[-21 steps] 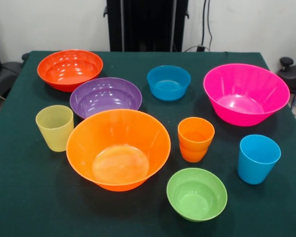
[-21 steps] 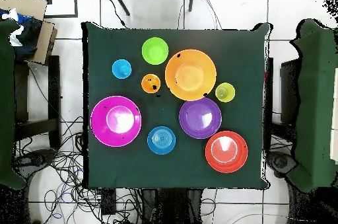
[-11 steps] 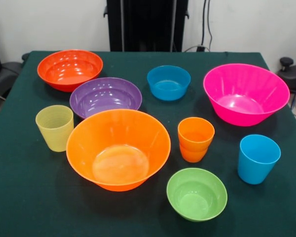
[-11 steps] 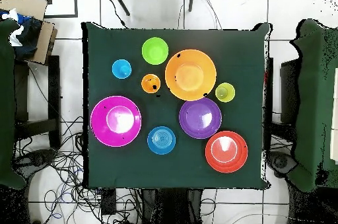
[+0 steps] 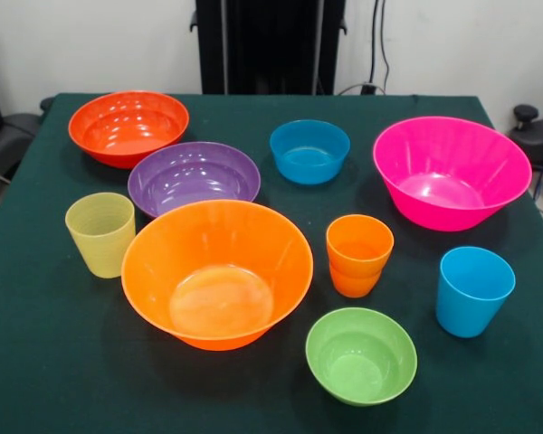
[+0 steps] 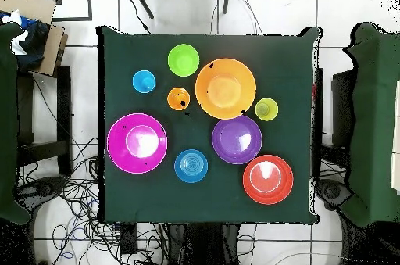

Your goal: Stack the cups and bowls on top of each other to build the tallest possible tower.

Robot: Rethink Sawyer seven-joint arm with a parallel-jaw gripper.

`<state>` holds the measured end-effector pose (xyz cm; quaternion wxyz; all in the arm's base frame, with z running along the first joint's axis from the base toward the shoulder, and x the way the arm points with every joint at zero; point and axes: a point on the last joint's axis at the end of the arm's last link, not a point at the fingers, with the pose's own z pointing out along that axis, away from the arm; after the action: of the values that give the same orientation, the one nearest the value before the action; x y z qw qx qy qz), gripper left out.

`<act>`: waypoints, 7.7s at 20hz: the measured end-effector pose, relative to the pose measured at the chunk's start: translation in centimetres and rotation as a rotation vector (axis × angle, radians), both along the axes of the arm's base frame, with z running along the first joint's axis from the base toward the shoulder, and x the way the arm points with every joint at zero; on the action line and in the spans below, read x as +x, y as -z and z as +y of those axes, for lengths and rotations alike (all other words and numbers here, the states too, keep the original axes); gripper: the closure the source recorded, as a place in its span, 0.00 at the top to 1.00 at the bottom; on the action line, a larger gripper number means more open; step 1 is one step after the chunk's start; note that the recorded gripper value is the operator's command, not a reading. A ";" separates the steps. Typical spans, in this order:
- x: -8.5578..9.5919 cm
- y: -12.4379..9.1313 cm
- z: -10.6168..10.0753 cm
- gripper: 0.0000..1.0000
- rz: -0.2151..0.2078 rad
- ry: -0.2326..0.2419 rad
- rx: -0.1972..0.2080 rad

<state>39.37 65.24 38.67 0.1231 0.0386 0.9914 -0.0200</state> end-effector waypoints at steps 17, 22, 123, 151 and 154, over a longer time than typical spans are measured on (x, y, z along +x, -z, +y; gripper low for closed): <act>0.1 -1.6 -2.0 0.00 0.024 -0.012 0.018; 0.8 -1.7 -3.1 0.00 0.036 -0.002 0.022; 2.2 -3.3 -7.8 0.00 0.077 -0.031 0.039; 4.9 -6.3 -7.7 0.00 0.087 -0.018 0.034; 4.1 -6.3 -7.0 0.00 0.087 -0.032 0.034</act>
<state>43.43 58.20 44.93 0.0793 0.0241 0.9966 -0.0026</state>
